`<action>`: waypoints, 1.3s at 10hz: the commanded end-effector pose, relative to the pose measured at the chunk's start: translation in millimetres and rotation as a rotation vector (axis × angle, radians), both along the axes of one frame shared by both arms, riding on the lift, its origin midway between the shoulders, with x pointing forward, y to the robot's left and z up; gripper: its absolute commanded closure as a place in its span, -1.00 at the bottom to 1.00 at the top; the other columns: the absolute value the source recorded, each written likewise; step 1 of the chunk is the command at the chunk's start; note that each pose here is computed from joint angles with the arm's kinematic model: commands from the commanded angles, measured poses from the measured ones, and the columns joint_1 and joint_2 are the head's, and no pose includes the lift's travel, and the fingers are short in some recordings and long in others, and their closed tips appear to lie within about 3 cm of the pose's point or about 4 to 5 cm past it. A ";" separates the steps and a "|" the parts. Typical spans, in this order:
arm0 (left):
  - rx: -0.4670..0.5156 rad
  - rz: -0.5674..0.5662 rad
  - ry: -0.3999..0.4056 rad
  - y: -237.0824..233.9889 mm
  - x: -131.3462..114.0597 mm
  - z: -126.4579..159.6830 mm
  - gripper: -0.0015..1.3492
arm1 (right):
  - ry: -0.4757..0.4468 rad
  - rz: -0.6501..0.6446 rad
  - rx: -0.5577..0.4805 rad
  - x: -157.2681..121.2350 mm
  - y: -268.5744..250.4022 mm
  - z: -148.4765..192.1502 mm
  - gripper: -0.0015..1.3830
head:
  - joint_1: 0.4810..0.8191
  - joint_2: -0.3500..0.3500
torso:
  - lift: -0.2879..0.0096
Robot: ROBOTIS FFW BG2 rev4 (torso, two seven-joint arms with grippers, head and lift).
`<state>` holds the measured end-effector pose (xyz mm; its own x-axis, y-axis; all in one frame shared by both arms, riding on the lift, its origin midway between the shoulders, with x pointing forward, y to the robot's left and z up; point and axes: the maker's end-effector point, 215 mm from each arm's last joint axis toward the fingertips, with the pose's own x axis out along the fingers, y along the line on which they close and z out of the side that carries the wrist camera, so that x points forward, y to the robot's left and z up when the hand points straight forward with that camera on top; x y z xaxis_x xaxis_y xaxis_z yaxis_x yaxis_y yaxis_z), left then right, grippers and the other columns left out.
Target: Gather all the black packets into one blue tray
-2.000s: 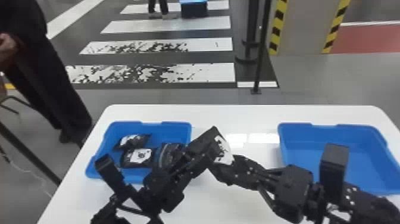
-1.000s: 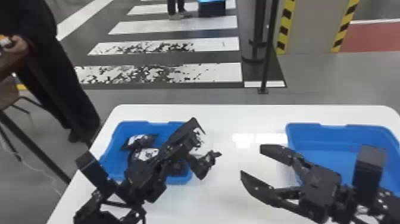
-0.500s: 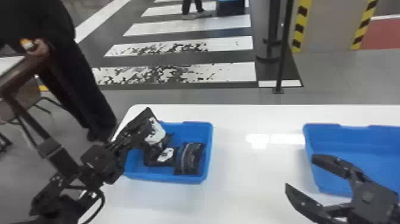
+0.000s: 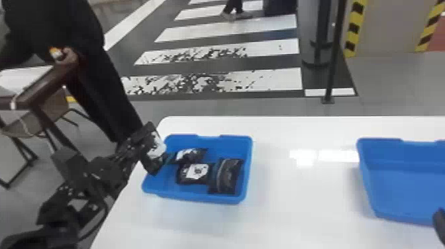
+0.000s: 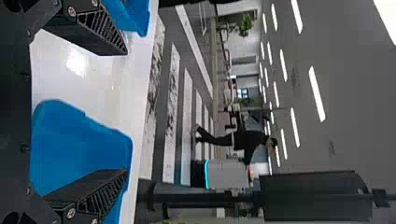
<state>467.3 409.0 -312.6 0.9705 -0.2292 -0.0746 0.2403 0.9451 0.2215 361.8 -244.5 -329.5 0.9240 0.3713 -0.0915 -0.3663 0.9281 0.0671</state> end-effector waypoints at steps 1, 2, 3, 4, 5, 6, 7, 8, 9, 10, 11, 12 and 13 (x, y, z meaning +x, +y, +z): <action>0.020 0.019 0.008 13.5 14.7 -14.4 0.78 | 0.003 -0.086 -0.077 -16.7 -44.9 4.5 -0.81 | 0.27 0.66 | 0.20; 0.033 0.008 0.010 12.6 34.7 -25.5 0.70 | 0.011 -0.094 -0.086 -19.7 -50.6 2.5 -0.81 | 0.27 0.56 | 0.20; 0.037 -0.047 0.003 -9.8 62.3 -29.8 0.49 | 0.014 -0.094 -0.089 -20.0 -51.0 0.8 -0.81 | 0.27 0.51 | 0.20; 0.049 -0.093 0.010 -31.3 80.4 -33.8 0.00 | 0.009 -0.093 -0.086 -18.2 -50.0 2.6 -0.81 | 0.27 0.47 | 0.20; 0.054 -0.092 0.021 -33.3 85.6 -37.0 -0.68 | 0.006 -0.094 -0.084 -17.4 -49.9 3.7 -0.81 | 0.27 0.37 | 0.20; 0.023 -0.104 0.023 -41.6 81.0 -42.4 -0.97 | 0.009 -0.094 -0.079 -20.2 -50.1 3.8 -0.81 | 0.27 0.31 | 0.20; -0.036 -0.133 -0.006 -55.6 65.8 -44.5 -0.80 | 0.009 -0.100 -0.083 -22.6 -51.1 6.1 -0.81 | 0.27 0.29 | 0.20; -0.093 -0.153 -0.029 -70.3 39.3 -41.6 -0.69 | 0.003 -0.113 -0.084 -26.3 -52.8 9.8 -0.81 | 0.27 0.25 | 0.20; -0.088 -0.133 -0.046 -72.8 2.4 -29.2 -0.65 | 0.000 -0.135 -0.078 -32.7 -55.9 13.9 -0.81 | 0.27 0.19 | 0.20; -0.084 -0.096 -0.057 -72.9 -39.6 -17.5 -0.64 | -0.009 -0.166 -0.069 -39.2 -60.7 19.9 -0.81 | 0.27 0.15 | 0.20; -0.089 -0.066 -0.060 -75.5 -77.7 -6.0 -0.62 | -0.008 -0.188 -0.063 -45.4 -64.0 22.3 -0.81 | 0.27 0.14 | 0.20; -0.086 -0.048 -0.072 -83.0 -107.0 11.2 -0.61 | -0.012 -0.205 -0.059 -51.3 -66.5 26.6 -0.81 | 0.27 0.13 | 0.20; -0.096 -0.026 -0.087 -89.2 -129.3 27.3 -0.61 | -0.013 -0.232 -0.058 -58.8 -70.6 30.8 -0.81 | 0.27 0.11 | 0.20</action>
<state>353.8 326.9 -295.6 0.9667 -0.2546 0.0266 0.2477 0.9566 0.1536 308.3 -315.5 -301.8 0.9843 0.1471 -0.0975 -0.1475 0.9891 0.0035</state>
